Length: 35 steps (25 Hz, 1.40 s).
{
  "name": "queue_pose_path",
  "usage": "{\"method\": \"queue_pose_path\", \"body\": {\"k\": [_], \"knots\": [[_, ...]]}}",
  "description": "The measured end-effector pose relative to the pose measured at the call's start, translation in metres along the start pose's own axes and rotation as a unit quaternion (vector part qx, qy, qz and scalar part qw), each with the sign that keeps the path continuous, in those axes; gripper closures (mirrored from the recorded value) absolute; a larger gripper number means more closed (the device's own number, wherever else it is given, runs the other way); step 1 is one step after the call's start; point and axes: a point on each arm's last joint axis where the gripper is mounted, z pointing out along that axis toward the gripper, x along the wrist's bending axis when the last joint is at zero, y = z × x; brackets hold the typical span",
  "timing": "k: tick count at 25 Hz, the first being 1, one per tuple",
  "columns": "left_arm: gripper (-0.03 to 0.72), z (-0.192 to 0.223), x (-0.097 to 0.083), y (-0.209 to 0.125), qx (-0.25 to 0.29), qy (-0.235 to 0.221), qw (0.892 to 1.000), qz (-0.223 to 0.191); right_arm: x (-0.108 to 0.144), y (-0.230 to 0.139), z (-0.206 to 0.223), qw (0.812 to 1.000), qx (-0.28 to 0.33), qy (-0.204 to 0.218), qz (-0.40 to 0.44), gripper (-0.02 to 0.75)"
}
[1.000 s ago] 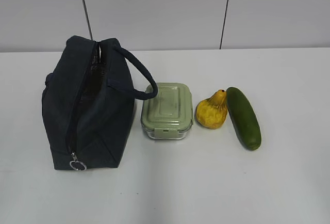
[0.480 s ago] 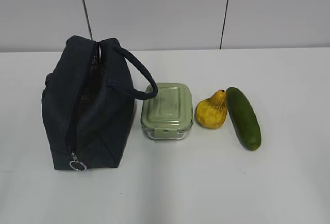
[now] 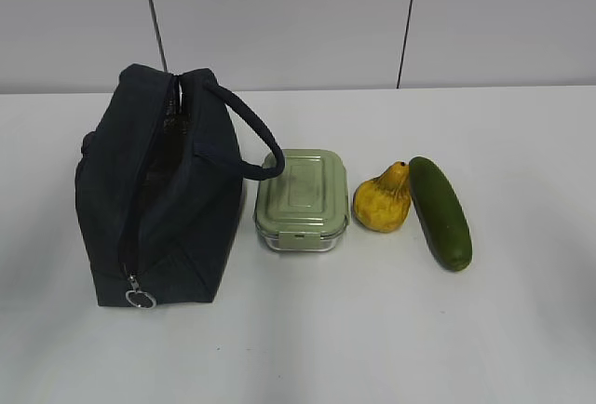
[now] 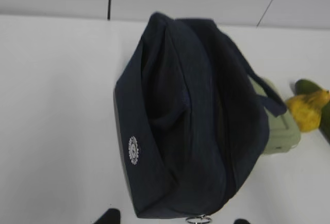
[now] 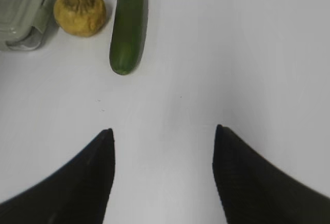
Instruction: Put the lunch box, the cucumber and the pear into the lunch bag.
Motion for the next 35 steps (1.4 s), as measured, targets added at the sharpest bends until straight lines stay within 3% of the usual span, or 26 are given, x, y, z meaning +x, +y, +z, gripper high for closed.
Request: {"method": "queue_pose_path", "body": {"k": [4, 9, 16, 22, 24, 29, 35], "knots": [[0.293, 0.045, -0.004, 0.037, 0.064, -0.036, 0.997, 0.011, 0.0, 0.03, 0.039, 0.997, 0.076, 0.006, 0.004, 0.268], [0.293, 0.073, -0.011, 0.07, 0.088, -0.083, 0.992, 0.02, 0.009, 0.055, 0.08, 0.99, 0.128, 0.055, 0.003, 0.268], [0.301, 0.108, -0.006, 0.064, 0.148, -0.083, 0.985, 0.015, 0.011, 0.08, 0.112, 0.987, 0.141, 0.076, -0.007, 0.268], [0.342, 0.116, -0.002, 0.06, 0.165, -0.07, 0.983, 0.031, 0.012, 0.085, 0.127, 0.985, 0.151, 0.083, -0.007, 0.268], [0.398, 0.117, -0.001, 0.061, 0.163, -0.065, 0.984, 0.037, 0.013, 0.085, 0.132, 0.985, 0.15, 0.086, -0.003, 0.268], [0.666, 0.123, 0.002, 0.06, 0.162, -0.058, 0.984, 0.041, 0.016, 0.089, 0.142, 0.984, 0.143, 0.105, 0.004, 0.268], [0.7, 0.134, 0.004, 0.058, 0.17, -0.053, 0.983, 0.037, 0.018, 0.106, 0.161, 0.982, 0.146, 0.118, -0.004, 0.288]]}}
